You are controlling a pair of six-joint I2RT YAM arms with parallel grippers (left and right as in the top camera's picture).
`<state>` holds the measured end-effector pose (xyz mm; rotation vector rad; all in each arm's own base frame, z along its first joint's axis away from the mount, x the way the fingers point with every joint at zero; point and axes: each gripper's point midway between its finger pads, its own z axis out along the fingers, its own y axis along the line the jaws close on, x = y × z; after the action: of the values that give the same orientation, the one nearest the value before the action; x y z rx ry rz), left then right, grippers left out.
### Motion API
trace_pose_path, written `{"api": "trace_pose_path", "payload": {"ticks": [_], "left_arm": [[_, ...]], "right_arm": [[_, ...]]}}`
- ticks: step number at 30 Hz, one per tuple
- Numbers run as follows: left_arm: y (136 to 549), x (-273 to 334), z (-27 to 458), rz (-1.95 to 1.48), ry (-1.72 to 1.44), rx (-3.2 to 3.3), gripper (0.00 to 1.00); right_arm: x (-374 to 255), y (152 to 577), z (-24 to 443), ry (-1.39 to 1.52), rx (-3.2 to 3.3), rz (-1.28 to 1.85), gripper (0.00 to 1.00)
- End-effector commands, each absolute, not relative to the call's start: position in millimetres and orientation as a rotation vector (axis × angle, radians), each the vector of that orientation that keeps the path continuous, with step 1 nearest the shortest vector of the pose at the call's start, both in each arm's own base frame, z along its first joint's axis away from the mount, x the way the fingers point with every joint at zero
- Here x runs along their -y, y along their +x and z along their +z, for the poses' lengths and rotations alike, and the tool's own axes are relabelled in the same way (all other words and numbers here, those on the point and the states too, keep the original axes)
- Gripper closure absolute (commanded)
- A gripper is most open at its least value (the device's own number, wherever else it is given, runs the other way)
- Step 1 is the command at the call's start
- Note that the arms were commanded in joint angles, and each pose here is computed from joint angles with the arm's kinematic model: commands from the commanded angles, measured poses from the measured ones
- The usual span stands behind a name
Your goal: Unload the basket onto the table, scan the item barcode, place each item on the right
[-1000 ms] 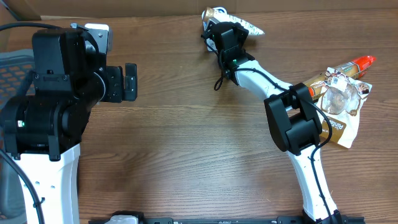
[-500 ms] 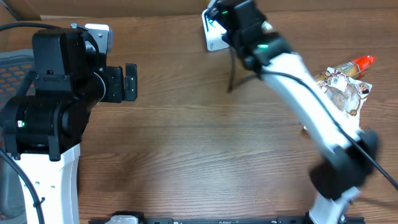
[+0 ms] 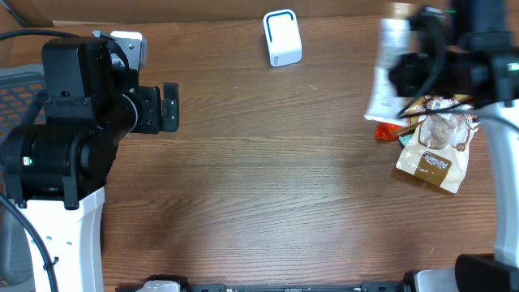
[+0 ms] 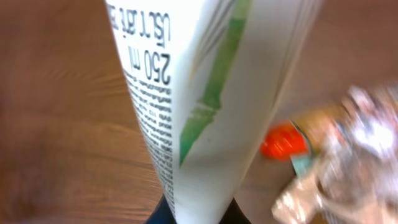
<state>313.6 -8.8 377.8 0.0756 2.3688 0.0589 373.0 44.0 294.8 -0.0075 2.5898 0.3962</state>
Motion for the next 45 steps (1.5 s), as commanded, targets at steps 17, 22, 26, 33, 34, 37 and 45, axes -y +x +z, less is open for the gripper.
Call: {"api": "trace_pose_path", "payload": {"ticks": [17, 22, 26, 33, 34, 37, 45], "left_arm": [[314, 9, 378, 0.06, 0.087, -2.369, 0.0], [314, 8, 378, 0.06, 0.087, -2.369, 0.0], [314, 8, 378, 0.06, 0.087, -2.369, 0.0], [314, 8, 378, 0.06, 0.087, -2.37, 0.0], [314, 8, 378, 0.06, 0.087, -2.37, 0.0], [314, 8, 378, 0.06, 0.087, -2.37, 0.0], [314, 9, 378, 0.06, 0.087, -2.37, 0.0]], "right_arm": [[71, 365, 125, 0.632, -2.521, 0.628, 0.48], [64, 364, 134, 0.62, -2.513, 0.691, 0.4], [52, 362, 175, 0.573, -2.478, 0.756, 0.4], [4, 323, 301, 0.289, -2.386, 0.72, 0.39], [-6, 313, 317, 0.249, -2.372, 0.718, 0.38], [-35, 283, 353, 0.145, -2.328, 0.728, 0.0], [-70, 223, 395, -0.035, -2.186, 0.708, 0.0]]}}
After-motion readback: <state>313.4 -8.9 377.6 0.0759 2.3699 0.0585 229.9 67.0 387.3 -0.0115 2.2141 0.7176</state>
